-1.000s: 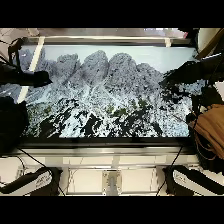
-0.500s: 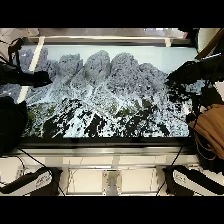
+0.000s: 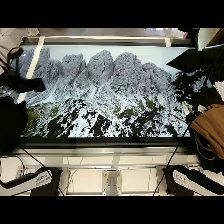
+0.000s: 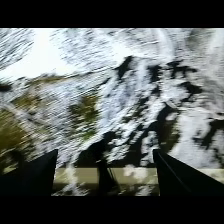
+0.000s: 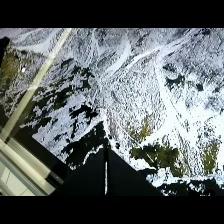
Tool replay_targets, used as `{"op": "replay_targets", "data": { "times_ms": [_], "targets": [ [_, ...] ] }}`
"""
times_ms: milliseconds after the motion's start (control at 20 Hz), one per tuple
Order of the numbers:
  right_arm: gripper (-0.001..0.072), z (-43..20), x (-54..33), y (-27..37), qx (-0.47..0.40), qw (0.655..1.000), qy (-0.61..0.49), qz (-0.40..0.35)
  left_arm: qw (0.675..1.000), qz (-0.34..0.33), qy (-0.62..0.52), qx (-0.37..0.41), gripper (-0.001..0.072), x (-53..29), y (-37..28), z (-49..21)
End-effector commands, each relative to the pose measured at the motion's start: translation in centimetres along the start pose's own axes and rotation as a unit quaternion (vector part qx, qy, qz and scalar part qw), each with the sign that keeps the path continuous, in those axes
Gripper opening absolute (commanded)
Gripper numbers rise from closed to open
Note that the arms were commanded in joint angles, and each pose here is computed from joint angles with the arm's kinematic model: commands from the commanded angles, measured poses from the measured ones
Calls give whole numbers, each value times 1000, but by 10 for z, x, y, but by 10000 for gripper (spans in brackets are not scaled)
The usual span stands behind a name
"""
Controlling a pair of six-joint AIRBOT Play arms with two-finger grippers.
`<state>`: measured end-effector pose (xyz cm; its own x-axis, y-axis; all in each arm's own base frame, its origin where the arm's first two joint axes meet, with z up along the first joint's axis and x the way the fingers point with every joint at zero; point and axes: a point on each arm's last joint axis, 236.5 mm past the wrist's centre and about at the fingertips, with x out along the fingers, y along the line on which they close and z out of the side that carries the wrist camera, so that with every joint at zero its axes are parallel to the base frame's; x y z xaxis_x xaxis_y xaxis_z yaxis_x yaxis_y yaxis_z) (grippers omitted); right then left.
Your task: Fold the clothes and pants, and hang the long-sleeved shirts on hangers.
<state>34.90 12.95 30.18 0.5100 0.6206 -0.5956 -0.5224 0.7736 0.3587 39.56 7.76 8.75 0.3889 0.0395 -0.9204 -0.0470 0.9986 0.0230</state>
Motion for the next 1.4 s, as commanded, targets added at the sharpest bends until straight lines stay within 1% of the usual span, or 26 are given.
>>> {"op": "replay_targets", "data": {
  "times_ms": [0,50,150,200,250,300,400,500,600,800,1000,1200,1250,1300,1350],
  "targets": [
    [48,27,-2,-6,-1,998,-58,-13,983,135,72,-104,588,4,110,-56],
    [65,33,-2,-7,0,997,-70,-16,977,136,85,-142,588,4,129,-80],
    [67,39,-3,-10,-1,996,-82,-21,958,143,103,-227,582,1,162,-141],
    [107,40,-3,-10,-1,996,-84,-22,945,157,102,-268,580,-3,178,-175],
    [261,40,-3,-10,0,996,-84,-22,930,169,101,-310,580,-7,190,-207],
    [390,40,-2,-11,1,996,-83,-21,907,169,96,-374,581,-9,195,-238],
    [393,39,-2,-12,0,996,-82,-24,864,123,70,-484,581,-1,193,-264],
    [393,38,-2,-17,-1,996,-79,-34,835,78,42,-542,580,4,194,-271],
    [393,36,-2,-23,-2,996,-76,-46,813,83,34,-575,581,-3,205,-289],
    [393,33,-3,-35,-5,995,-69,-73,755,109,3,-647,580,-16,230,-330],
    [393,32,-4,-44,-7,994,-65,-92,737,69,2,-673,580,8,232,-342],
    [393,32,-4,-44,-7,994,-65,-92,724,15,-70,-686,575,35,252,-308],
    [392,32,-4,-44,-7,994,-65,-92,721,7,-79,-688,544,41,255,-302],
    [392,31,-4,-44,-7,994,-65,-92,722,-4,-80,-687,488,50,255,-297],
    [392,32,-4,-44,-6,994,-65,-92,729,-16,-74,-681,488,59,251,-293]
  ]
}}
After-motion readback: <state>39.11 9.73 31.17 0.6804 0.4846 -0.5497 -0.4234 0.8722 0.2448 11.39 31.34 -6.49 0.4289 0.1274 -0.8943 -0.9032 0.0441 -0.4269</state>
